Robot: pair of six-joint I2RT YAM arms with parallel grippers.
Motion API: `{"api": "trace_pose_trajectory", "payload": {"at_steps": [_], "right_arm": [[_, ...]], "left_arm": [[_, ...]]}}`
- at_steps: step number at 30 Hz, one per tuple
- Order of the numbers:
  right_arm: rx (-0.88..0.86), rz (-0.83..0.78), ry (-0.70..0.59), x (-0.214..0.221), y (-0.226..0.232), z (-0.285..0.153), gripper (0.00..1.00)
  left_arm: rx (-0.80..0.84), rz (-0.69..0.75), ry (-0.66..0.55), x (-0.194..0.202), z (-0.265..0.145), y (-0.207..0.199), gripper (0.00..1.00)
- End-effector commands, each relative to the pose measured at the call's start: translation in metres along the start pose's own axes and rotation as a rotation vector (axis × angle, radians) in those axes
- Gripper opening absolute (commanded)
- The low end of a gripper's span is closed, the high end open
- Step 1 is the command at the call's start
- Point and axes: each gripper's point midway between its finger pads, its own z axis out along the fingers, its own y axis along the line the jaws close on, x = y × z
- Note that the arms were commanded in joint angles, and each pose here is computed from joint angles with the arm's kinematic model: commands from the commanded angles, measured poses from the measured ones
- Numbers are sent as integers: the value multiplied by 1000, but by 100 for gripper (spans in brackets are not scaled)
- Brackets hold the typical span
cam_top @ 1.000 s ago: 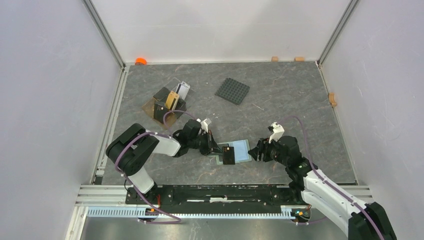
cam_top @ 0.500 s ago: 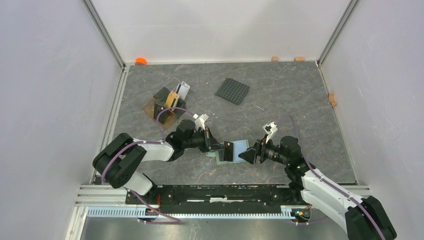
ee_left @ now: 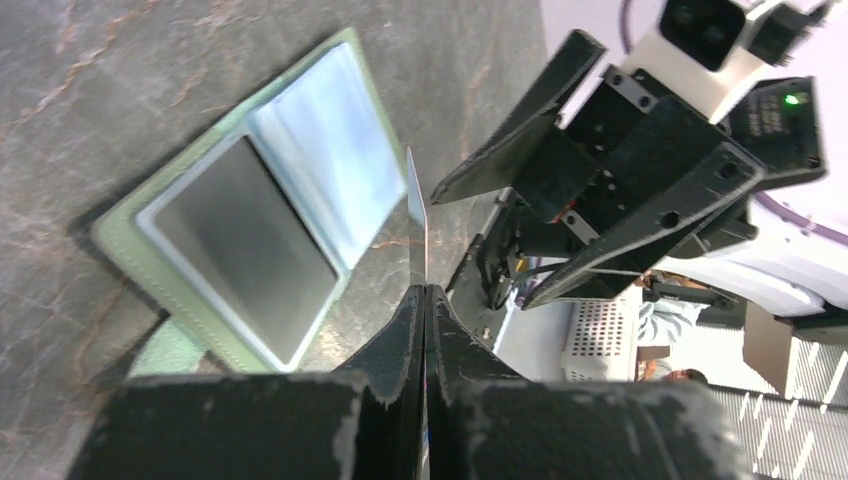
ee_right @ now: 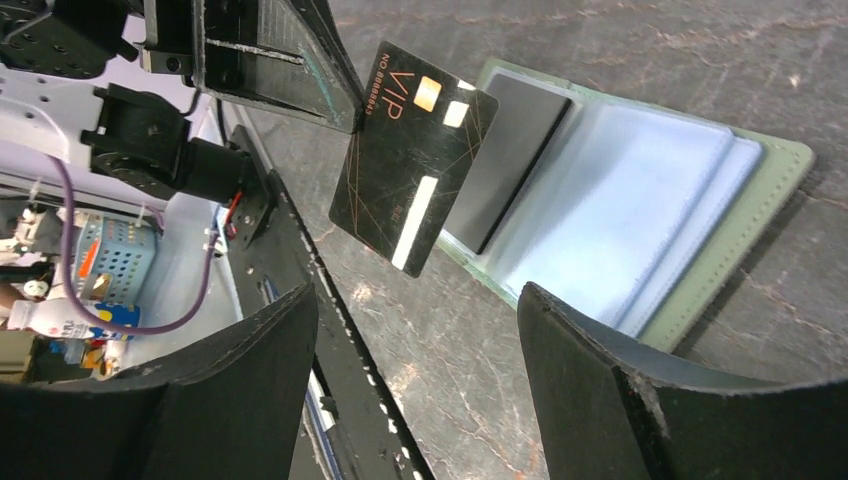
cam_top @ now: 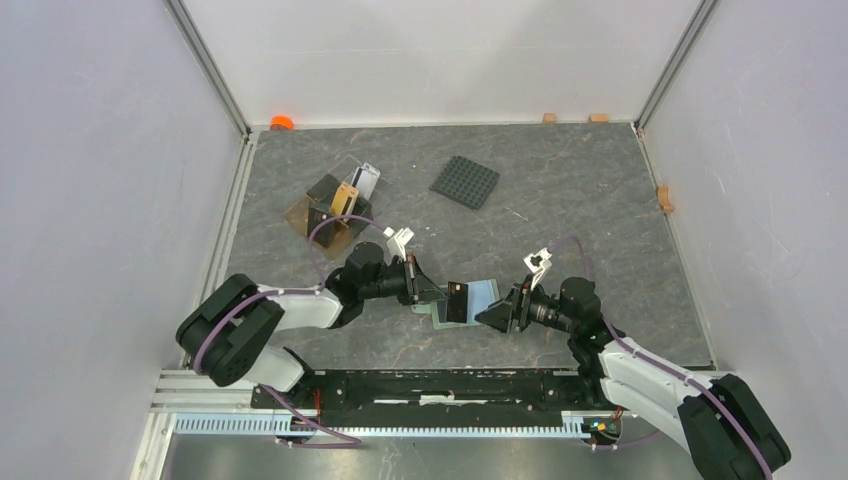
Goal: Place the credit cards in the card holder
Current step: Insert the credit card into the card holder.
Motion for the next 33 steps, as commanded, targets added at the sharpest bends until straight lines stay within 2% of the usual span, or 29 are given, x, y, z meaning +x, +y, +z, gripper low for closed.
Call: {"api": "trace_pose_trajectory", "payload": {"at_steps": [1, 6, 16, 18, 25, 33], "right_arm": [[-123, -22, -58, -19, 28, 0, 77], [-215, 19, -64, -27, 49, 0, 71], [-319, 28, -87, -41, 78, 0, 56], [-340, 29, -93, -44, 84, 0, 52], [-398, 52, -116, -52, 97, -1, 24], [-419, 57, -152, -63, 103, -1, 10]], "left_arm": [[168, 72, -53, -12, -13, -49, 2], [241, 116, -69, -12, -23, -75, 2], [275, 135, -94, -13, -29, -88, 2], [285, 133, -96, -13, -30, -89, 2], [304, 135, -84, -9, -32, -93, 2], [297, 131, -83, -6, -34, -90, 2]]}}
